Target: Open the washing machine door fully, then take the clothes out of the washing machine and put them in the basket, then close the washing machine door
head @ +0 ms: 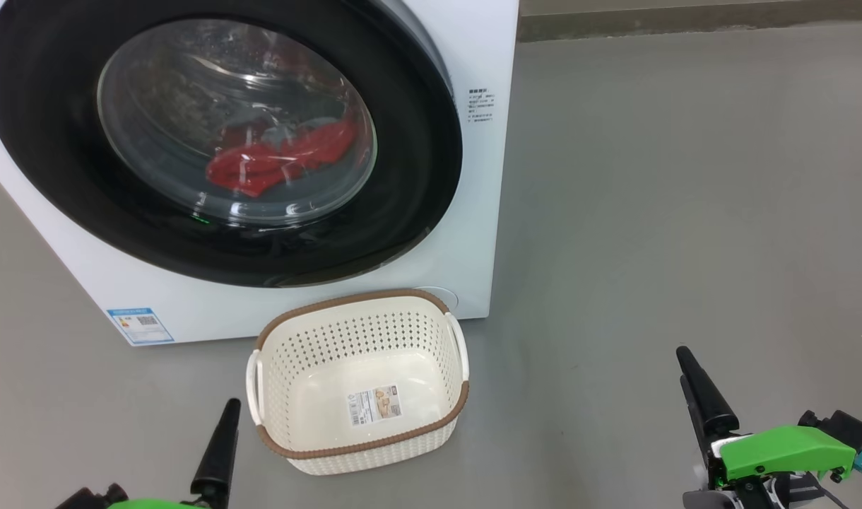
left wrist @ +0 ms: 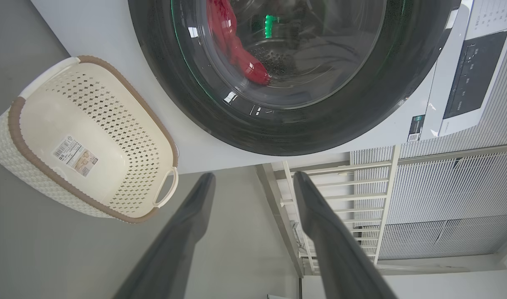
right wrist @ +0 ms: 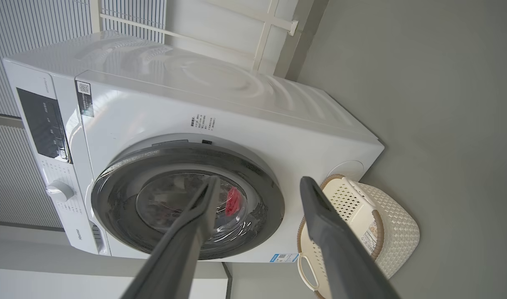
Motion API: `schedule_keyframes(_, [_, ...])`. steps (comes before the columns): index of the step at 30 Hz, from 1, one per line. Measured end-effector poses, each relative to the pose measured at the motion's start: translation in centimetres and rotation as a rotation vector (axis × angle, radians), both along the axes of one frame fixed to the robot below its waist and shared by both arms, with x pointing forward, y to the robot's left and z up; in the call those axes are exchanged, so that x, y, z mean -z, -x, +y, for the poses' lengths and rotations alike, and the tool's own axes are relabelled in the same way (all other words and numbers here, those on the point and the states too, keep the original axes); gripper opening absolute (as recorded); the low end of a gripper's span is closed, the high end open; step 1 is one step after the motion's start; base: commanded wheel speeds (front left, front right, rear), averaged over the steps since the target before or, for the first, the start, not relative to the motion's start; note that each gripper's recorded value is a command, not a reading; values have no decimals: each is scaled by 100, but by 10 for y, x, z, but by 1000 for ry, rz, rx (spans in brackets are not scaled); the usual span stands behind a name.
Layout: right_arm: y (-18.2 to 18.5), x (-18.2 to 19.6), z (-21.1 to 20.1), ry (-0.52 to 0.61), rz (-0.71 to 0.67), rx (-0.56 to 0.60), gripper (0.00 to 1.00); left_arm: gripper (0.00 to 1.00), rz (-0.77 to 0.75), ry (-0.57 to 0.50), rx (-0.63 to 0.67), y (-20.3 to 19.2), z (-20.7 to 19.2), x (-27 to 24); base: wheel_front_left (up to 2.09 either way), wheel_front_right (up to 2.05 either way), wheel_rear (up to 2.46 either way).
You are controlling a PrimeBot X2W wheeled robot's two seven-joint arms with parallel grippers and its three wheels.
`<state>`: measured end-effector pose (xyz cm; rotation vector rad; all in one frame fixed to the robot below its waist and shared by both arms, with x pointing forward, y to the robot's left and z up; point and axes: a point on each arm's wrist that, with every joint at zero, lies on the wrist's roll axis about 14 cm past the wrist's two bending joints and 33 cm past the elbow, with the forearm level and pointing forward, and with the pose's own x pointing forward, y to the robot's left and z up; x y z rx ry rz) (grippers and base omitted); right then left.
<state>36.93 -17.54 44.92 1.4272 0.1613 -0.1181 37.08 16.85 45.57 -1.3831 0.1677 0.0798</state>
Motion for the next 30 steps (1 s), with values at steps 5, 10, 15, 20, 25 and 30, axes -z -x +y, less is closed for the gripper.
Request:
schedule_keyframes(5, [-2,-1,1,64,-2,-14,100,100,-14,-68,13,-3,-1,-4,0,0,0])
schedule_keyframes(10, [-6,-5,2,153,-14,-33,100,100,-24,-141,20,-5,-1,-6,0,0,0])
schedule_keyframes(15, [-10,-10,2,238,-30,-44,100,100,-46,-225,30,-9,-1,-13,0,0,0])
schedule_keyframes(20, [-13,-14,9,294,-46,-68,100,100,-58,-310,41,-11,-2,-15,0,0,0])
schedule_keyframes(25, [-14,-15,12,353,-54,-82,100,100,-77,-376,43,-15,-2,-20,0,0,0])
schedule_keyframes(30, [-21,-24,18,423,-85,-106,100,100,-105,-453,46,-20,-2,-28,0,0,0])
